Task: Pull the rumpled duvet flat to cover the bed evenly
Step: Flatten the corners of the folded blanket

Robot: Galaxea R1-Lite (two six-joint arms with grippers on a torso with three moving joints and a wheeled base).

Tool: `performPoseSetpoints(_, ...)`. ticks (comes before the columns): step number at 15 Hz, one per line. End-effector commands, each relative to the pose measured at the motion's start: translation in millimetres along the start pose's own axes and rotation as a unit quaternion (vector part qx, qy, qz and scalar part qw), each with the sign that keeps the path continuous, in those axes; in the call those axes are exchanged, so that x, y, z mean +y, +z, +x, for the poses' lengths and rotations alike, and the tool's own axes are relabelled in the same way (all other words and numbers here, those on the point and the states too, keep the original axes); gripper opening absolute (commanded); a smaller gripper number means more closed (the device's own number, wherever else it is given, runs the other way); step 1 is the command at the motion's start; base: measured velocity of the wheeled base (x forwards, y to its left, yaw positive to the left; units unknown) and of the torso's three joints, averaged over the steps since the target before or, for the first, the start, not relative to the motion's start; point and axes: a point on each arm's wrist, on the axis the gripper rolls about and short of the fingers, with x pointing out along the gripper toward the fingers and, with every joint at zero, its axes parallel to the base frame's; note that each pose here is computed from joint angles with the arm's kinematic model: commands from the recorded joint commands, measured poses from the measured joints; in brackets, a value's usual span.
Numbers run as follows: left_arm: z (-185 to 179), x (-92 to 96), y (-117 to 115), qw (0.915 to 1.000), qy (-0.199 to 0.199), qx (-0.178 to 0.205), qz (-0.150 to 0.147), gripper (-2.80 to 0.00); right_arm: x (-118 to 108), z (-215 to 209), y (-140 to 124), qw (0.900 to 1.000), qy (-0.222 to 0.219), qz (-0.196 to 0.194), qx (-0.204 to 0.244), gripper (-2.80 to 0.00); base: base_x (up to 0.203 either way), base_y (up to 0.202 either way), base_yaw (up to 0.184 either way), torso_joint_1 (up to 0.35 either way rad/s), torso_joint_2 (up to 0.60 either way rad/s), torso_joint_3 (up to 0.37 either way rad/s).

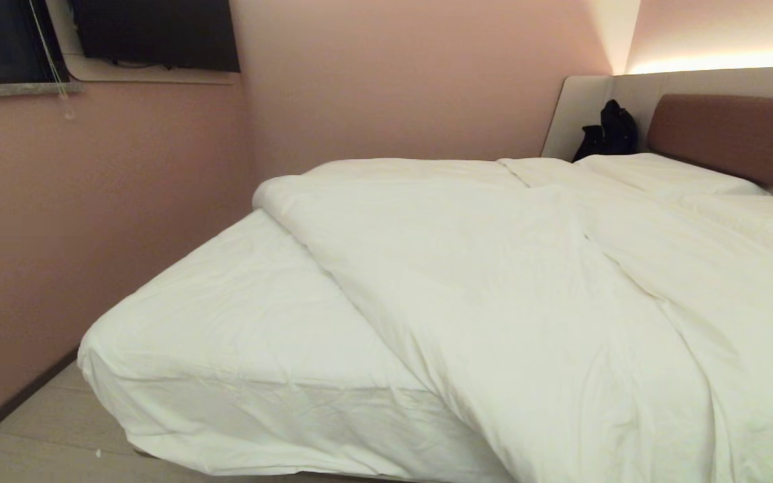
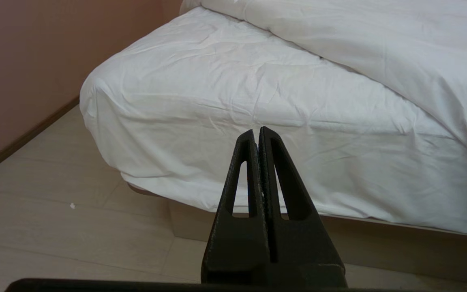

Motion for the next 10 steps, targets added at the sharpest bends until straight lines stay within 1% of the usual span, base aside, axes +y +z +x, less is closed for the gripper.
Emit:
performPoseSetpoints(1, 0, 0.0, 0, 1.0, 0.0, 0.0, 0.0, -2.8, 14, -49, 11, 0.997, 0.03, -0.019, -0.069, 0.0, 0.0, 0.0, 0.0, 0.0, 0.0, 0.0)
performPoseSetpoints(3, 0, 0.0, 0, 1.0, 0.0, 0.0, 0.0, -2.8, 28, -74, 18, 0.992, 0.057, -0.03, -0.107, 0.0, 0.0, 0.0, 0.0, 0.0, 0.0, 0.0)
performPoseSetpoints(5, 0, 0.0, 0, 1.0, 0.0, 0.0, 0.0, -2.8, 57, -89, 32, 0.986, 0.087, -0.045, -0.133, 0.0, 0.0, 0.0, 0.0, 0.0, 0.0, 0.0)
performPoseSetpoints(6, 0, 0.0, 0, 1.0, 0.0, 0.0, 0.0, -2.8, 69, -92, 38, 0.984, 0.098, -0.045, -0.139, -2.8, 0.0, 0.0, 0.0, 0.0, 0.0, 0.0)
performPoseSetpoints(8, 0, 0.0, 0, 1.0, 0.0, 0.0, 0.0, -2.8, 89, -96, 49, 0.982, 0.114, -0.037, -0.145, -2.8, 0.0, 0.0, 0.0, 0.0, 0.0, 0.0)
performPoseSetpoints(9, 0, 0.0, 0, 1.0, 0.0, 0.0, 0.0, -2.8, 102, -95, 55, 0.982, 0.122, -0.03, -0.142, -2.8, 0.0, 0.0, 0.0, 0.0, 0.0, 0.0)
performPoseSetpoints(10, 0, 0.0, 0, 1.0, 0.0, 0.0, 0.0, -2.8, 117, -92, 61, 0.984, 0.117, -0.014, -0.132, -2.8, 0.0, 0.0, 0.0, 0.0, 0.0, 0.0)
